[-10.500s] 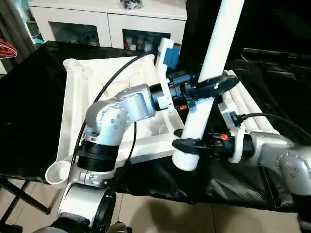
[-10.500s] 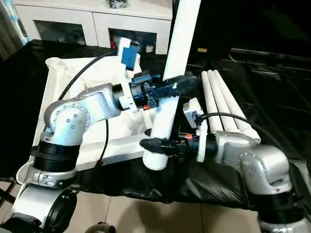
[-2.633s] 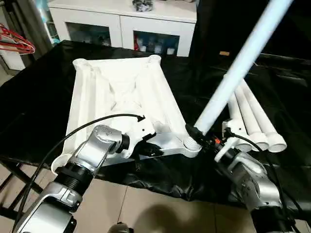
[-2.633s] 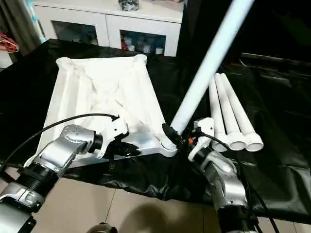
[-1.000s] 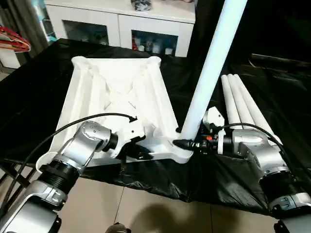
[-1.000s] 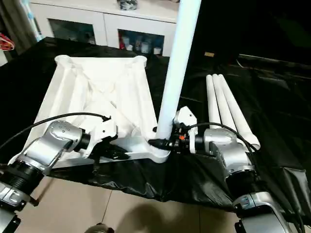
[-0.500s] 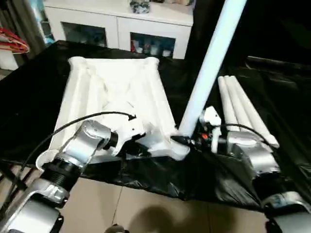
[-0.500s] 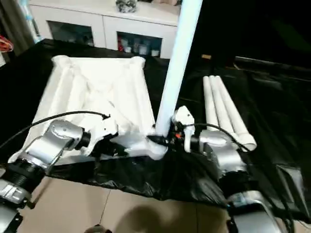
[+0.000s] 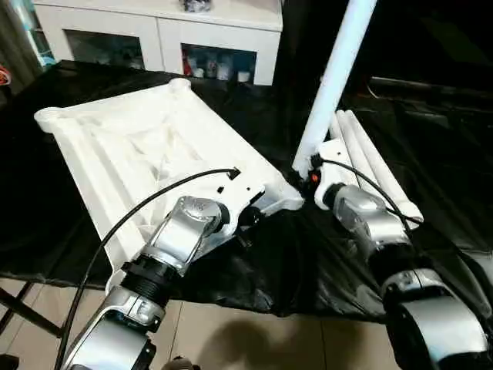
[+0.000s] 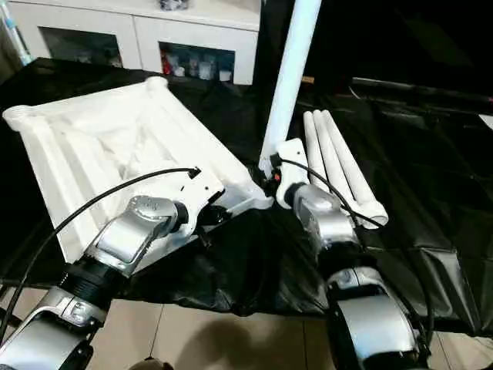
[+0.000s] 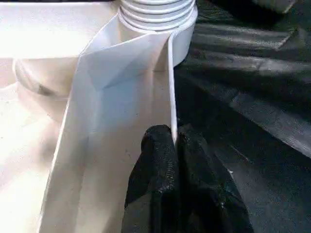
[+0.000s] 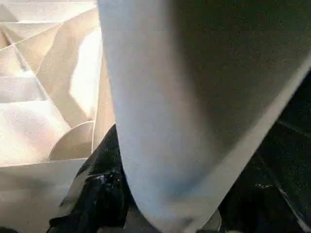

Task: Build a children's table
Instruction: Insert table leg to table base

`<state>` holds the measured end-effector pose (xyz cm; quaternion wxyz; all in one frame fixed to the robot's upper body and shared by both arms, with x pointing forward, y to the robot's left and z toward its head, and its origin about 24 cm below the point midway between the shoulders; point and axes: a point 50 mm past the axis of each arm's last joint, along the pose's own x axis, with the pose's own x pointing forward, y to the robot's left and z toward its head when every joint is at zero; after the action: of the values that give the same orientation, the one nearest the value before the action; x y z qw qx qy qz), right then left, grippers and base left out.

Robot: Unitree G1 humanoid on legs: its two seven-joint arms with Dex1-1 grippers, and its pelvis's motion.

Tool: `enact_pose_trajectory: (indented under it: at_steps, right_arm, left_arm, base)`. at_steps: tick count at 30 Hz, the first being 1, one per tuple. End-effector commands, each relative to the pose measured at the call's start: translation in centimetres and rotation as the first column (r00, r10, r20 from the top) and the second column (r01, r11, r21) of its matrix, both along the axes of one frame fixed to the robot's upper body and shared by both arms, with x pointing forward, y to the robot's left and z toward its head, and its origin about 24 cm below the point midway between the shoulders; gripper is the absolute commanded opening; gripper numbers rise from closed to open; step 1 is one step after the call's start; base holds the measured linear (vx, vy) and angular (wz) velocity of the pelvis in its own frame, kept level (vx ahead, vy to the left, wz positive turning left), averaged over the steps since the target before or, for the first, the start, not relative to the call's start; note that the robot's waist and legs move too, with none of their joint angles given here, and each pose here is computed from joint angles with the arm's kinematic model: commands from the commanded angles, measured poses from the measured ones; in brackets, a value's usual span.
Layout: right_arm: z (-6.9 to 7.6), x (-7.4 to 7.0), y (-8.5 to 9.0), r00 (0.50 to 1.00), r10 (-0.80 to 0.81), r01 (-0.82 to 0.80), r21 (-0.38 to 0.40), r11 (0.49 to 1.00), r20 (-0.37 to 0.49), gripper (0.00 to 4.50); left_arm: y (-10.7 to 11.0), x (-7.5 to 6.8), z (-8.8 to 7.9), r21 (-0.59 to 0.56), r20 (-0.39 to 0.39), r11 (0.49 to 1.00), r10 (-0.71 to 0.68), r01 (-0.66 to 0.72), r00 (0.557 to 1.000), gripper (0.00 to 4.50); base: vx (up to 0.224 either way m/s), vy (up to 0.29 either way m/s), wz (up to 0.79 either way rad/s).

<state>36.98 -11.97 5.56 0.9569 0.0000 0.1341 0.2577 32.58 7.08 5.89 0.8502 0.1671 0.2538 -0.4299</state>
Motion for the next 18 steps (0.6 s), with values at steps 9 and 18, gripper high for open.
enact_pose_trajectory:
  at_steps: [9,18]
  right_arm:
    - [-3.7,-1.6,2.1,0.980,0.040,-0.040,0.004,0.999,-0.194,2.49]
    - [-2.0,-0.9,2.2,0.990,0.097,-0.094,0.036,0.995,-0.101,3.41]
  left_arm:
    - [-2.6,-0.8,2.9,-0.070,0.104,0.979,-0.181,0.189,0.978,0.00]
    - [-1.5,-0.8,2.7,-0.055,0.099,0.976,-0.205,0.211,0.974,0.00]
  base:
    - [0.000,0.000,0.00]
    - [0.000,0.000,0.00]
